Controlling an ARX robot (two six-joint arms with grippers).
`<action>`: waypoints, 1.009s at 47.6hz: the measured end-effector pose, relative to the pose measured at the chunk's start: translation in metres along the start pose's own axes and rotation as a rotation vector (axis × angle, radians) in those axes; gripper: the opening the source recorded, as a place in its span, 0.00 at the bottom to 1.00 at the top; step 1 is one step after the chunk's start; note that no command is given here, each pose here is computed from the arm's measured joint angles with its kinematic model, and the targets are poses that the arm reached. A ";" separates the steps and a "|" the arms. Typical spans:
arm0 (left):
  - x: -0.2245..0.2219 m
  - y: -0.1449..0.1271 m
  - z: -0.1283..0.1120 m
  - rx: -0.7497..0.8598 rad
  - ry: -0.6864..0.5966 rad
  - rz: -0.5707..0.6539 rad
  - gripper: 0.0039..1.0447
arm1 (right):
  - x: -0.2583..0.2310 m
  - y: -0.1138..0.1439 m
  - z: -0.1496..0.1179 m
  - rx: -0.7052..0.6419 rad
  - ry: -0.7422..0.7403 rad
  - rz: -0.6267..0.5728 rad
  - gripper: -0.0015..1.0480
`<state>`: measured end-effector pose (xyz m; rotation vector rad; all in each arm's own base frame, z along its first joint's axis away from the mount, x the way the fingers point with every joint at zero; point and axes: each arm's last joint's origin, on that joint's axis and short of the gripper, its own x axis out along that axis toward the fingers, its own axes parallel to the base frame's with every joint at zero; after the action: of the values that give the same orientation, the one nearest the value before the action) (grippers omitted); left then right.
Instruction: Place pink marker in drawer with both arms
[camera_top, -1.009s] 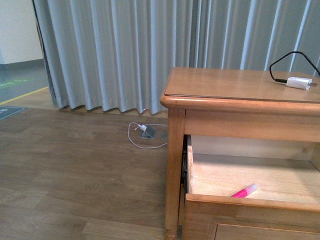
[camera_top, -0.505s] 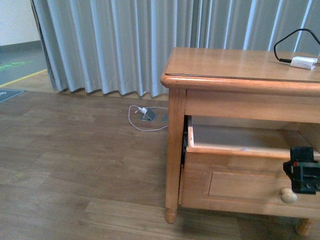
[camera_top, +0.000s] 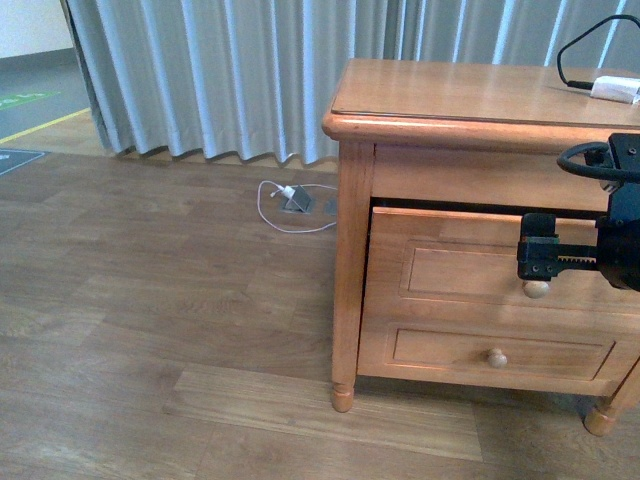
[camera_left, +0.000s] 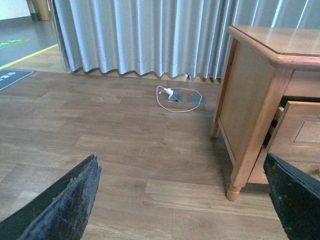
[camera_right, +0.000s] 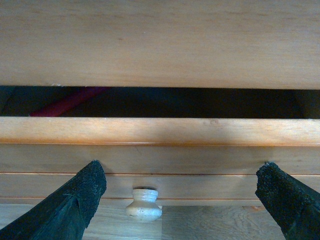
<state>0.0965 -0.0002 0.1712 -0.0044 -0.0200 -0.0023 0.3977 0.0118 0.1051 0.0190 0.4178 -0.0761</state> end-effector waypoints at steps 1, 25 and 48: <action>0.000 0.000 0.000 0.000 0.000 0.000 0.95 | 0.002 0.000 0.000 0.000 -0.001 -0.001 0.92; 0.000 0.000 0.000 0.000 0.000 0.000 0.95 | 0.027 -0.007 0.000 -0.050 -0.027 -0.045 0.92; 0.000 0.000 0.000 0.000 0.000 0.000 0.95 | -0.051 -0.015 0.028 -0.021 0.005 0.080 0.92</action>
<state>0.0965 -0.0002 0.1712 -0.0044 -0.0200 -0.0023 0.3618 -0.0010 0.1516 0.0156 0.4225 0.0072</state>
